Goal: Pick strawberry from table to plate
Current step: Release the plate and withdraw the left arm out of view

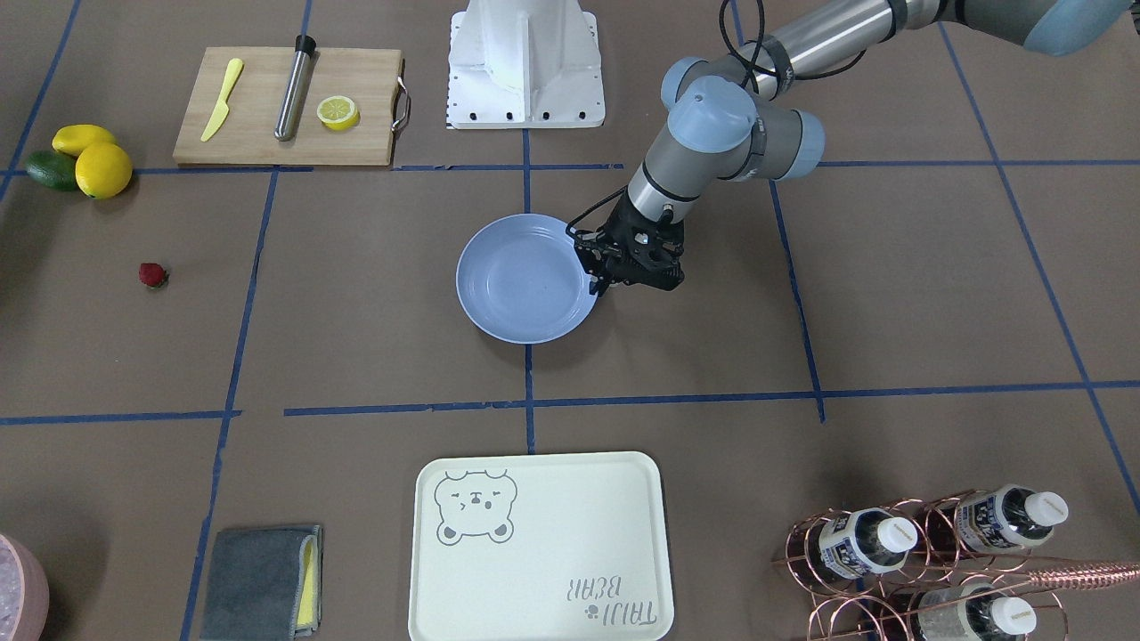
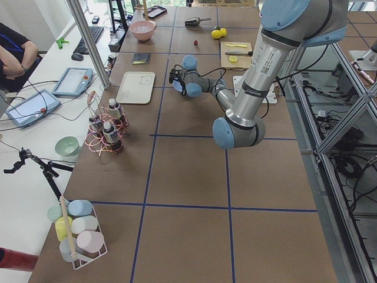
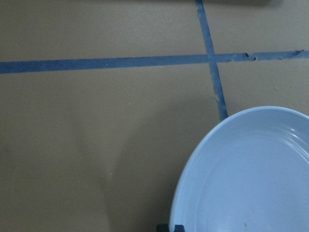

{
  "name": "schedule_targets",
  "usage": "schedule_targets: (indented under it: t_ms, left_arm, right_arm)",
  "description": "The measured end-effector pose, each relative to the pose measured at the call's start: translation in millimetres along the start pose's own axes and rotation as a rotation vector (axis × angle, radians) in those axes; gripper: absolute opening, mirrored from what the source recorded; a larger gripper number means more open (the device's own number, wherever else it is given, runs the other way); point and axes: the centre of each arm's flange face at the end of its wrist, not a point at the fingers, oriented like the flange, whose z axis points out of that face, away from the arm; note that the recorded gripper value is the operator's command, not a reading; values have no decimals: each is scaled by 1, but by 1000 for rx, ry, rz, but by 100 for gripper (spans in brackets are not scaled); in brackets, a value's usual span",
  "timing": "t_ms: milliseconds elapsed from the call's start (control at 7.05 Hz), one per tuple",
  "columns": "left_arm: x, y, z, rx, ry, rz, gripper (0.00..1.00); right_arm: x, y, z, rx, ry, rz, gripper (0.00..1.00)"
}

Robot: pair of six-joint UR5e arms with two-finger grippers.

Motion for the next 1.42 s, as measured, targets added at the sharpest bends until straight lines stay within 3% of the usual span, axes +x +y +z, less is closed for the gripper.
schedule_targets:
  t_ms: [284, 426, 568, 709, 1135, 1419]
  left_arm:
    - [0, 7, 10, -6, -9, 4, 0]
    - [0, 9, 13, -8, -10, 6, 18]
    - [1, 11, 15, -11, -10, 8, 63]
    - [1, 12, 15, -10, -4, 13, 100]
    - [-9, 1, -5, 31, 25, 71, 100]
    - [-69, -49, -73, 58, -77, 209, 100]
  right_arm:
    - [0, 0, 0, -1, 0, 1, 100]
    - [1, 0, 1, -1, 0, 1, 100]
    - [1, 0, 1, -1, 0, 1, 100]
    - [0, -1, 0, 0, 0, 0, 100]
    - [-12, -10, -12, 27, -5, -28, 100]
    - [-36, -25, -31, 70, -16, -79, 100]
